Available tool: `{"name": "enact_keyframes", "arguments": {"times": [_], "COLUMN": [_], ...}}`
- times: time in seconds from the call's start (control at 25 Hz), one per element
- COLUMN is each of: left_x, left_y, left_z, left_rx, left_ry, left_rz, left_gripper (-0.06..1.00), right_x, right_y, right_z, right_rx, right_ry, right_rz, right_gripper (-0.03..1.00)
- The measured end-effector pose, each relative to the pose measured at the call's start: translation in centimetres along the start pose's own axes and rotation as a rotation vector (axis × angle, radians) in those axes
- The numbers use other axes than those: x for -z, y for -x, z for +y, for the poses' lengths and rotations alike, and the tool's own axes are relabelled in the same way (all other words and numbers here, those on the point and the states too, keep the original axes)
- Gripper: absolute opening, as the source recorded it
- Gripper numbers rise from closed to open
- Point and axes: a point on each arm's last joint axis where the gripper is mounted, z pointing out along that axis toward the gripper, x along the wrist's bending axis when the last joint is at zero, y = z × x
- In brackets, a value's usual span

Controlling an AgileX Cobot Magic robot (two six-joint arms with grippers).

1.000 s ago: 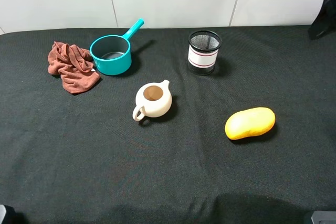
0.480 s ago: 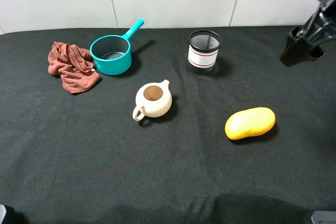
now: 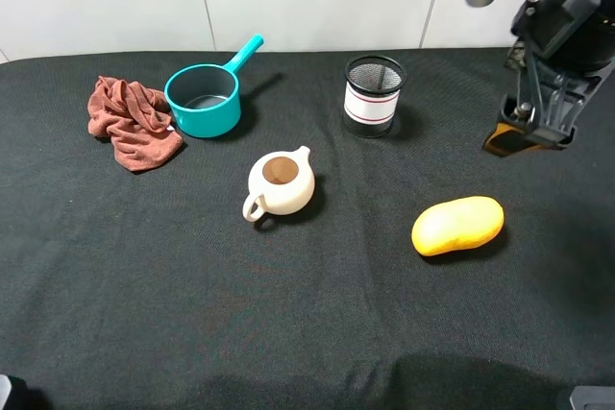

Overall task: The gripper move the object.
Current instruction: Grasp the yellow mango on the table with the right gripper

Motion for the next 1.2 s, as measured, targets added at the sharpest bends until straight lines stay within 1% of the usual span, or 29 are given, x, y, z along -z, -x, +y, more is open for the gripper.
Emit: {"name": "enact_keyframes", "arguments": {"times": [0.08,0.2,0.32,0.48,0.72,0.92,1.2], "left_x": [0.0,0.0,0.0,0.0,0.0,0.0,0.0], "left_y": [0.0,0.0,0.0,0.0,0.0,0.0,0.0], "left_z": [0.0,0.0,0.0,0.0,0.0,0.0,0.0], "left_rx": [0.0,0.0,0.0,0.0,0.0,0.0,0.0], "left_ry": [0.0,0.0,0.0,0.0,0.0,0.0,0.0], "left_rz": [0.0,0.0,0.0,0.0,0.0,0.0,0.0], "left_gripper": [0.76,0.76,0.76,0.76,0.76,0.76,0.76], "right_x": [0.1,0.1,-0.1,-1.6,-3.6,-5.2,-7.4], "right_y": [-0.7,-1.4,-1.7,-2.4,-3.0,-3.2,-3.5], "right_z": [0.4,0.9,0.9,0.3,0.0,-0.1,-0.2], "right_rx": [0.046,0.076,0.082,0.088,0.09,0.094,0.105], "right_ry": [0.0,0.009,0.004,-0.04,-0.014,-0.037,-0.039], "right_rz": [0.019,0.041,0.056,0.097,0.083,0.105,0.1], "right_gripper": [0.69,0.69,0.69,0.69,0.69,0.69,0.69]}}
